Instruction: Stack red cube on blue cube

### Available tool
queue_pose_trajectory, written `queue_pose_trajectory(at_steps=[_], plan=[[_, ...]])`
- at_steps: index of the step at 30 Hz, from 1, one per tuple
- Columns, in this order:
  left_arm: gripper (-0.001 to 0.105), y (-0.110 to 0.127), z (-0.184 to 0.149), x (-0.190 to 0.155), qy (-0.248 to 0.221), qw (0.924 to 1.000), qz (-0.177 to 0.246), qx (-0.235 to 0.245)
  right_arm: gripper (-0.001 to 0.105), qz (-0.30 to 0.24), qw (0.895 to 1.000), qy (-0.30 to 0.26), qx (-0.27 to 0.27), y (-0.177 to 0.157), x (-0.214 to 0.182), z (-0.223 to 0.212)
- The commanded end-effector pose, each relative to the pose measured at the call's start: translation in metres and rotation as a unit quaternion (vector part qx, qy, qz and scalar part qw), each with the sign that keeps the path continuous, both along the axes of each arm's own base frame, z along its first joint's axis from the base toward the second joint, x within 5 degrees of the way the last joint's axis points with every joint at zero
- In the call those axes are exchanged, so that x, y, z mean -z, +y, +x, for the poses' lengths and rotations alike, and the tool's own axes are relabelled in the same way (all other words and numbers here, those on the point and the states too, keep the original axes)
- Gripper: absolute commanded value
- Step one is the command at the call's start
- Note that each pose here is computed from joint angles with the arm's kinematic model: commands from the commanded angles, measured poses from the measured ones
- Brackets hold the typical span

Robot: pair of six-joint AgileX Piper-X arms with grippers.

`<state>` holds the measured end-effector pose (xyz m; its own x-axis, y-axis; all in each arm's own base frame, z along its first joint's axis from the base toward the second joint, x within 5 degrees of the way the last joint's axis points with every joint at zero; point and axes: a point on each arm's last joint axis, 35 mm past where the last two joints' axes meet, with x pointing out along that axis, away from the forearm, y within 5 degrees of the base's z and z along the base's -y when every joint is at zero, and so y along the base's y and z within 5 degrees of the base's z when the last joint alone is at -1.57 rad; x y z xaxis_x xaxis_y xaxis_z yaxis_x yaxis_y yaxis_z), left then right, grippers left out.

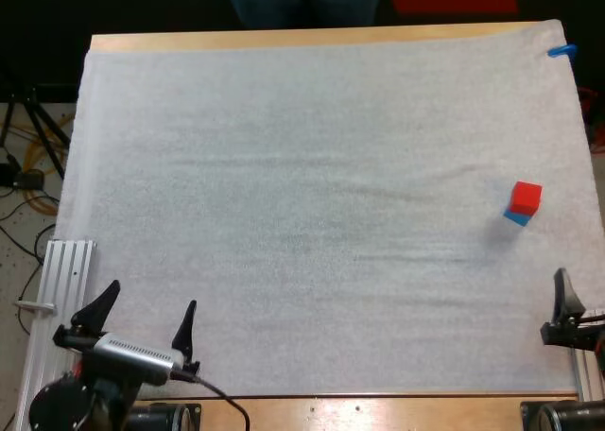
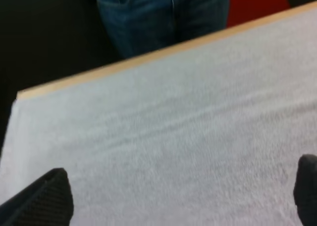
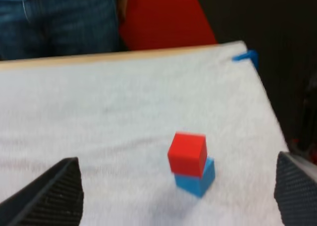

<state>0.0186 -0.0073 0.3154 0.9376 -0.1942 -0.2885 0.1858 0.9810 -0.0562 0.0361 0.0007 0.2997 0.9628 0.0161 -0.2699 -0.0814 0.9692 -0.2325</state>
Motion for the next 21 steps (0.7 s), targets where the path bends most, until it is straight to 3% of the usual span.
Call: queue_pose_trajectory(at_steps=[1, 8, 21], plan=[[0.087, 0.0, 0.005, 0.003, 0.008, 1.0, -0.005, -0.001, 0.077, -0.006, 1.0, 0.013, -0.004, 0.0, 0.002, 0.002], [0.087, 0.001, 0.016, 0.028, 0.047, 0.9989, -0.008, -0.002, 0.077, -0.008, 0.999, 0.042, -0.004, 0.0, 0.01, 0.002], [0.087, 0.001, 0.017, 0.028, 0.046, 0.9988, -0.017, -0.005, 0.077, -0.006, 0.999, 0.054, -0.004, 0.0, 0.013, 0.001]])
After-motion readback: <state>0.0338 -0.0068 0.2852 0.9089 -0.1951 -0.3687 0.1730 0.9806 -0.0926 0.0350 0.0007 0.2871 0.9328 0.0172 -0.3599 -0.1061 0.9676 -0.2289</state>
